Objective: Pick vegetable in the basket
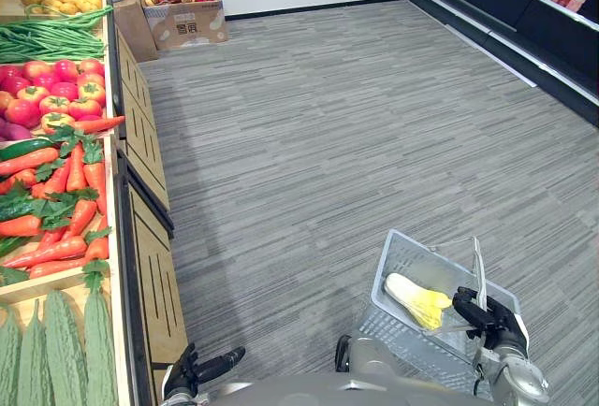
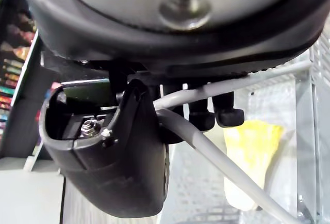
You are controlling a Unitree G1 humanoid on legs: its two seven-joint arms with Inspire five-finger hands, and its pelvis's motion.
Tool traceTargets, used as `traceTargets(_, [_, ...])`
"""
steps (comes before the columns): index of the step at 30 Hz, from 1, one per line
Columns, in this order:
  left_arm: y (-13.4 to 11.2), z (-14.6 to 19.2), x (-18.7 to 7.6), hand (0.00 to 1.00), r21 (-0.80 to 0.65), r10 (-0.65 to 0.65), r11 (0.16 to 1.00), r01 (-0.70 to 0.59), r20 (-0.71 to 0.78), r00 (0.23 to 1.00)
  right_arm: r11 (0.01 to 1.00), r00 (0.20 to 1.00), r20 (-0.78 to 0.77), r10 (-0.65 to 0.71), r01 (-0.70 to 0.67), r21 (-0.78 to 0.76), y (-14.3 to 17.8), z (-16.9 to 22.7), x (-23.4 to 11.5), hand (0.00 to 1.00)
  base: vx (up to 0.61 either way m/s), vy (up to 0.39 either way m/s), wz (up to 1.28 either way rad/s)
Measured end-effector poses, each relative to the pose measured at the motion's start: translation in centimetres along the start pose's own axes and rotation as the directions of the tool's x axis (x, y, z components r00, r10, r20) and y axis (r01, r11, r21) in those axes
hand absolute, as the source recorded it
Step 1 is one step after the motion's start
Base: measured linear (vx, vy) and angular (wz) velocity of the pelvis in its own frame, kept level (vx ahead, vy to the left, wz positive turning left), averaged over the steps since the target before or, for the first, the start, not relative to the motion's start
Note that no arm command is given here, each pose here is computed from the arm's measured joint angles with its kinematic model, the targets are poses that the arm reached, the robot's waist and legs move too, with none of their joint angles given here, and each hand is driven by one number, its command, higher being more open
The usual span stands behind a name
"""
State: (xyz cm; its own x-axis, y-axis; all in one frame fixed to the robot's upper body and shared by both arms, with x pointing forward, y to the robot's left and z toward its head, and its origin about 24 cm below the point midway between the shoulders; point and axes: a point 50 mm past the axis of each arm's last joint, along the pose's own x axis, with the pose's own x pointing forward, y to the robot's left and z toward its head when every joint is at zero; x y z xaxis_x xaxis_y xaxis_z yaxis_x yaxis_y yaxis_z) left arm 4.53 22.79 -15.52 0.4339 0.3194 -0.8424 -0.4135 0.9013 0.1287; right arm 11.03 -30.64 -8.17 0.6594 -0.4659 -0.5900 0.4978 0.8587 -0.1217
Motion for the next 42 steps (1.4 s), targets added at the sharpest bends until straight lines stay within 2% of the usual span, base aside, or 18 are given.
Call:
traceTargets(7, [-0.1, 0.4, 0.1, 1.00, -0.006, 0.005, 1.000, -0.005, 0.012, 1.000, 1.000, 1.000, 0.004, 0.009, -0.009, 0.004, -0.1, 0.2, 0.0, 0.00, 0.18, -0.125, 0.40])
traceTargets(11, [0.3, -0.5, -0.2, 1.00, -0.020, 0.023, 1.000, -0.023, -0.014, 1.000, 1.000, 1.000, 0.006, 0.014, -0.014, -0.004, -0.7, 0.3, 0.0, 0.00, 0.27, -0.188, -0.02])
traceTargets(19, [-0.5, 0.8, -0.2, 1.00, -0.065, 0.007, 0.998, -0.003, 0.051, 0.999, 0.997, 0.995, 0.065, -0.076, 0.075, 0.017, -2.5, 1.6, -0.2, 0.00, 0.23, 0.041, -0.06])
traceTargets(25, [0.3, 2.1, 0.2, 1.00, -0.048, 0.036, 0.998, -0.032, 0.085, 0.996, 0.998, 0.998, 0.037, -0.054, 0.053, 0.043, -1.5, 0.8, -0.1, 0.00, 0.17, 0.100, 0.11])
traceTargets(34, [-0.8, 0.6, -0.1, 1.00, -0.024, -0.007, 1.000, 0.008, 0.038, 0.999, 0.999, 0.999, -0.047, -0.002, 0.003, 0.035, -0.2, -1.1, 0.1, 0.00, 0.03, -0.005, 0.06])
traceTargets(40, [-0.7, 0.3, -0.1, 1.00, -0.001, -0.009, 1.000, 0.009, 0.023, 1.000, 0.999, 0.998, -0.056, -0.012, 0.014, 0.035, 0.1, -1.2, 0.3, 0.00, -0.01, 0.003, -0.02])
traceTargets(42, [0.1, 0.9, 0.3, 1.00, -0.005, 0.019, 1.000, -0.019, 0.025, 0.999, 1.000, 0.996, -0.084, -0.001, 0.002, 0.006, 1.3, -1.6, 0.7, 0.00, 0.00, 0.000, 0.00])
